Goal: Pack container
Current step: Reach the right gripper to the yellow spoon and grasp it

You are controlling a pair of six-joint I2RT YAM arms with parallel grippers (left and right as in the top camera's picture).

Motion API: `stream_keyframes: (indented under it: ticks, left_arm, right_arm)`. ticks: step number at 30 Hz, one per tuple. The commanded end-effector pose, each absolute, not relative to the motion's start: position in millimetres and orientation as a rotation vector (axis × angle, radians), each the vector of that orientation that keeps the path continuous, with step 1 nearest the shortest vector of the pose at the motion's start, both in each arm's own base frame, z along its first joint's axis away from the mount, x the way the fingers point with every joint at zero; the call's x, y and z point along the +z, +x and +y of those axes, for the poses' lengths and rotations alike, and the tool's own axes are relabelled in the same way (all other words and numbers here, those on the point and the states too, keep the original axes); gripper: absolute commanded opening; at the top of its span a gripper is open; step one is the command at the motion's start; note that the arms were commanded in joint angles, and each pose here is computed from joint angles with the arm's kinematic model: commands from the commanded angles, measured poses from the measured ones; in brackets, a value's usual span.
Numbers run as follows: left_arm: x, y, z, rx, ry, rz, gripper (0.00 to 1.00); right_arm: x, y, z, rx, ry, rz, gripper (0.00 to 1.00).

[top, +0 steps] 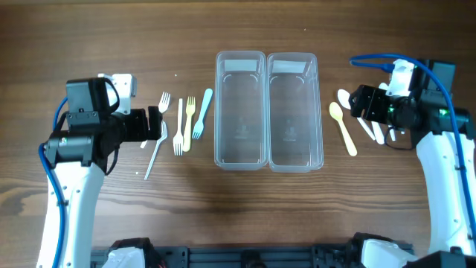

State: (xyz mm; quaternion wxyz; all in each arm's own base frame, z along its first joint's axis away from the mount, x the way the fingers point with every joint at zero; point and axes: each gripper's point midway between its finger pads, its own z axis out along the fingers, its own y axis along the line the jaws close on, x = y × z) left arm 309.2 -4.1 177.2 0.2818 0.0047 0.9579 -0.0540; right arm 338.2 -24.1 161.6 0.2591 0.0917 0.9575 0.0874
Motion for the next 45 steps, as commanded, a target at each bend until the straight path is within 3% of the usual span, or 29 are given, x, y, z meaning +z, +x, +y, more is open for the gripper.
stream_keyframes:
  ticks: [1, 8, 14, 23, 33, 45]
  left_arm:
    - [183, 318, 7, -0.069, 0.007, 2.581, 1.00]
    - [179, 318, 7, -0.089, -0.056, 2.605, 1.00]
    - [179, 318, 7, -0.088, -0.056, 2.605, 1.00]
    - [179, 318, 7, -0.089, -0.056, 2.606, 1.00]
    - [179, 318, 7, -0.090, -0.056, 2.606, 1.00]
    - [177, 315, 7, -0.090, -0.058, 2.621, 1.00]
  right_arm:
    - [141, 338, -31, 0.197, 0.258, 2.717, 0.88]
    - [119, 340, -39, 0.160, 0.202, 2.929, 0.86]
    - [96, 335, -28, 0.176, 0.089, 3.022, 0.72]
    - [63, 336, -11, 0.048, -0.122, 3.121, 0.72]
    - [29, 339, -13, 0.034, -0.045, 3.189, 0.67]
    - [6, 341, -12, 0.038, 0.040, 3.214, 0.51]
